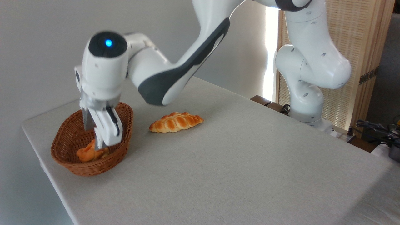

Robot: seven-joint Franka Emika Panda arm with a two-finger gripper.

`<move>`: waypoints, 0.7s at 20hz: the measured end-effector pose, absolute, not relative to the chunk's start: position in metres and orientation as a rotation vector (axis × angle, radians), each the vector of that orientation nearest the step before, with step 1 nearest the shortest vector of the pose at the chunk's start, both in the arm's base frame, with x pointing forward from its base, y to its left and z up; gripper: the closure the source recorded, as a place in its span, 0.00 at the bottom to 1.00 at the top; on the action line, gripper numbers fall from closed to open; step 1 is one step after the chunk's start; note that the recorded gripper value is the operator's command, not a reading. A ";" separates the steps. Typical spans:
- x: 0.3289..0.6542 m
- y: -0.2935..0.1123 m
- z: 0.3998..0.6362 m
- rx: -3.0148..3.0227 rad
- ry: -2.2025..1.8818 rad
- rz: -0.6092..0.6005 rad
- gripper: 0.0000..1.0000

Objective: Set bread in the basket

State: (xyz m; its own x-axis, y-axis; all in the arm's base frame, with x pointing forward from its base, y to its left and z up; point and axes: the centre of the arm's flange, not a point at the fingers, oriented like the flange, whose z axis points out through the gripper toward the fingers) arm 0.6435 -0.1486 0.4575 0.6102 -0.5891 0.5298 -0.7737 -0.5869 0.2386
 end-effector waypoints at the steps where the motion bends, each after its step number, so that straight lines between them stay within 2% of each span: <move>1: 0.641 -0.145 0.473 2.391 -1.084 0.578 0.00; 5: 0.624 -0.097 0.535 2.430 -1.126 0.561 0.00; 8: 0.608 -0.058 0.575 2.470 -1.205 0.414 0.00; 11: 0.595 -0.033 0.598 2.599 -1.205 0.234 0.00; 14: 0.588 -0.028 0.611 2.786 -1.154 0.112 0.00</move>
